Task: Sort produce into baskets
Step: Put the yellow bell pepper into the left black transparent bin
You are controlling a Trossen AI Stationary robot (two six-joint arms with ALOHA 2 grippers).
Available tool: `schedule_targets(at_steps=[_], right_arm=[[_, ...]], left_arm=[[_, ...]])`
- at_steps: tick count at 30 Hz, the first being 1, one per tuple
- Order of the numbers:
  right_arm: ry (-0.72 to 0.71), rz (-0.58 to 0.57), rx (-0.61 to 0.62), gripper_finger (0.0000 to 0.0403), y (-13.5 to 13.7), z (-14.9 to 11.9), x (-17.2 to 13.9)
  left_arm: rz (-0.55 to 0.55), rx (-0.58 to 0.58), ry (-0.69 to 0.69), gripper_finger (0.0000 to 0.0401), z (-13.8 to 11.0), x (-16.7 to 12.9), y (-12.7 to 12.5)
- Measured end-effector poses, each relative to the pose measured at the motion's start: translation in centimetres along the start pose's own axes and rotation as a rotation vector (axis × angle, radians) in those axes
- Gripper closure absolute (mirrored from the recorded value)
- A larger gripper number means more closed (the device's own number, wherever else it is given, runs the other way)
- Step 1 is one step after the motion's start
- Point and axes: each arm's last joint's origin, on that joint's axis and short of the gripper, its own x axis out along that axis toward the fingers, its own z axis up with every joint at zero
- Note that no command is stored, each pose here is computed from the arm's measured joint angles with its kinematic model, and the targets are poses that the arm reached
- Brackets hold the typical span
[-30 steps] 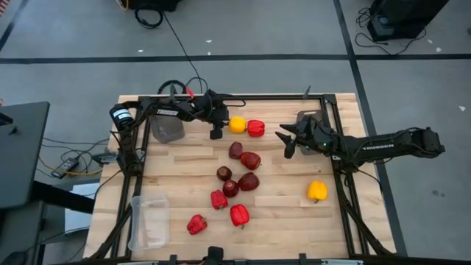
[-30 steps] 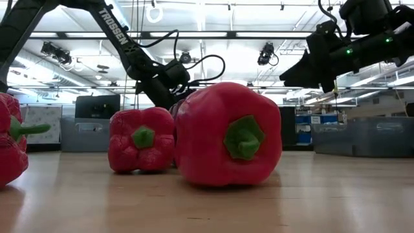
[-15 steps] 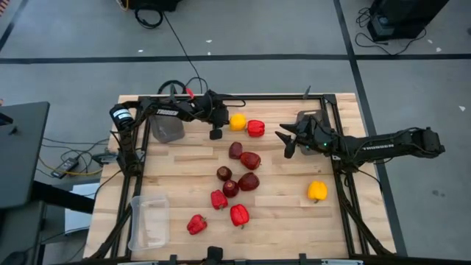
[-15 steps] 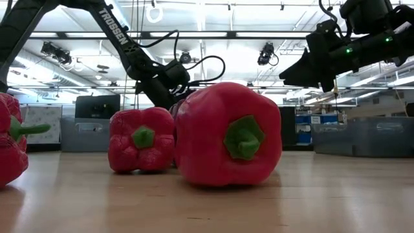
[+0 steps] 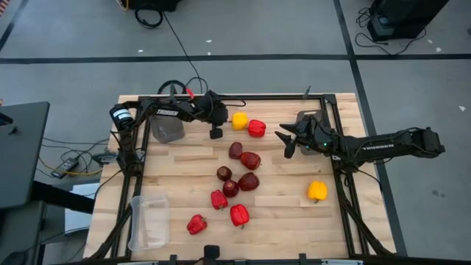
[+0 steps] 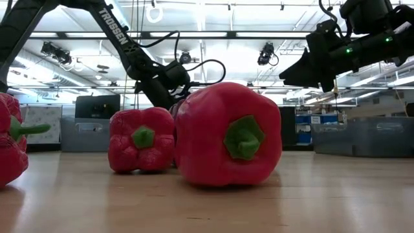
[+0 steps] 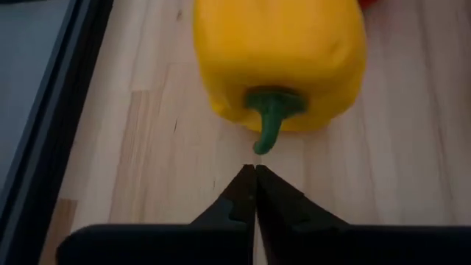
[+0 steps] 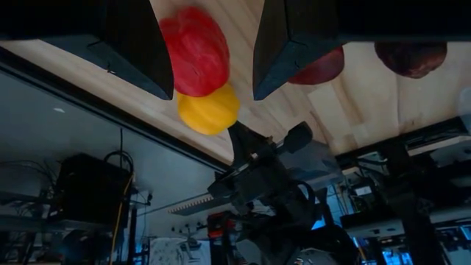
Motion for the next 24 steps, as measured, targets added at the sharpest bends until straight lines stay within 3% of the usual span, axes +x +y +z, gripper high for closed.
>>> schedule_targets(at_steps=[12, 17, 24], right_arm=[[0.005, 0.023, 0.016, 0.0206, 0.1, 0.0, 0.0], [0.006, 0.025, 0.022, 0.0206, 0.1, 0.0, 0.0], [0.005, 0.027, 0.021, 0.0206, 0.1, 0.0, 0.0]], left_arm=[[-0.022, 0.031, -0.078, 0.0207, 0.6, 0.6, -0.4], [-0.007, 0.024, -0.045, 0.0220, 0.0, 2.2, -1.2], [0.004, 0.015, -0.034, 0.0303, -0.2, 2.7, -1.2]])
